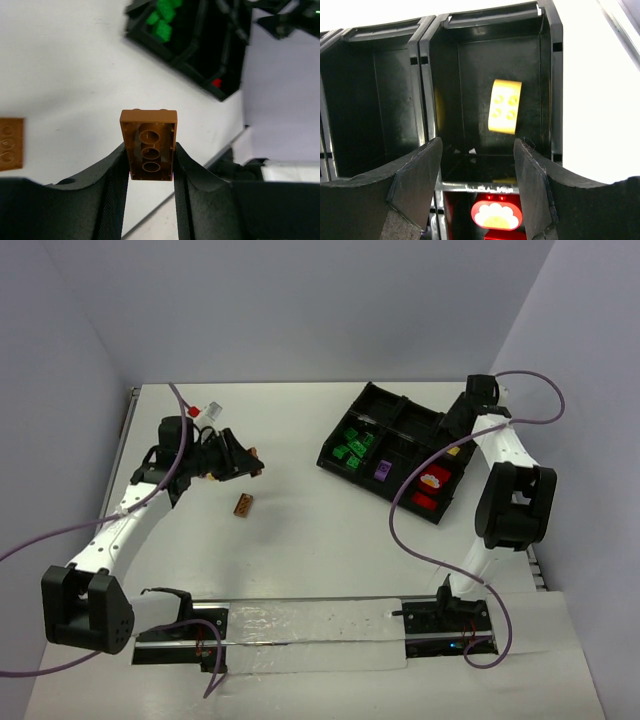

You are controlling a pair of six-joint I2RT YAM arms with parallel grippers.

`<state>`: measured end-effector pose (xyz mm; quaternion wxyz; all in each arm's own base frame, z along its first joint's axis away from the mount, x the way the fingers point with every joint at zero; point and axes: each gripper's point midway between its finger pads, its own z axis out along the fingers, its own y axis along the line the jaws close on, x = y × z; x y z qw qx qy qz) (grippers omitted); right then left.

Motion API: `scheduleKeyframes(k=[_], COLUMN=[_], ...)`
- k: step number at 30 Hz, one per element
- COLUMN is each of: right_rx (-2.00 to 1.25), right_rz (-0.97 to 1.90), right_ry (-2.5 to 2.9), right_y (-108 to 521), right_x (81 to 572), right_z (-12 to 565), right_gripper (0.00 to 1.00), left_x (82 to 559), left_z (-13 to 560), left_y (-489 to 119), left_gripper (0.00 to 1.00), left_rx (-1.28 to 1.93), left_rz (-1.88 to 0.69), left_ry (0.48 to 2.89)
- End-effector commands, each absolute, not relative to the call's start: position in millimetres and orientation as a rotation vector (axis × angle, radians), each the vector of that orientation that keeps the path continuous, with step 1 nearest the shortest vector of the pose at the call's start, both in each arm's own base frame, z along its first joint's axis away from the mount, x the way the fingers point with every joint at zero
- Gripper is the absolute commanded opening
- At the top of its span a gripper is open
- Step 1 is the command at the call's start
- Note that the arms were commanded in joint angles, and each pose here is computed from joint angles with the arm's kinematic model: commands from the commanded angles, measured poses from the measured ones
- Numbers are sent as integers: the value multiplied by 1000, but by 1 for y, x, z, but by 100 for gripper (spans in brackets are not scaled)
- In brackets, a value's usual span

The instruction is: Sort the legos into containers by color

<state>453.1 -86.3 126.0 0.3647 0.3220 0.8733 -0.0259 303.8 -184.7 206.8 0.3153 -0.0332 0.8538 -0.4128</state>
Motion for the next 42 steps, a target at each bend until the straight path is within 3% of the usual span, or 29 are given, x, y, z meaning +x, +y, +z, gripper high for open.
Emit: scheduleKeyframes(k=[1, 5, 7, 12, 19, 28, 32, 35, 36, 39, 42], right_rx=[757, 614, 437, 295, 239, 186, 200, 213, 212, 209, 206], right_rz=[-2, 116, 192, 280, 407, 444, 430, 401, 402, 359, 359], right_ry=[2156, 2130, 2139, 2205, 2276, 2336, 2369, 2380, 2375, 2363, 2346], right_y=[-77, -26, 35, 104, 145, 173, 177, 173, 174, 168, 170], right_x=[445, 424, 406, 359, 311, 314, 312, 309, 309, 313, 317], right_z=[181, 204, 218, 193, 161, 147, 135, 130, 131, 135, 143], right_gripper=[67, 68, 68, 70, 70, 70, 70, 71, 71, 72, 73], left_x=[310, 314, 318, 314, 296, 276, 271, 267, 268, 271, 272], left_z=[191, 171, 152, 104, 56, 45, 34, 38, 41, 74, 104], left_y=[-198, -215, -223, -243, -245, -264, -267, -272, -272, -272, -264], left_gripper=[0, 0, 0, 0, 0, 3, 21, 69, 79, 95, 99], left_rx=[-47, -16, -8, 95, 32, 130, 172, 193, 189, 188, 196], left_rz=[-896, -759, -678, -417, -226, -216, -172, -199, -197, -242, -222], left_ry=[2313, 2375, 2418, 2533, 2621, 2652, 2684, 2690, 2684, 2616, 2584])
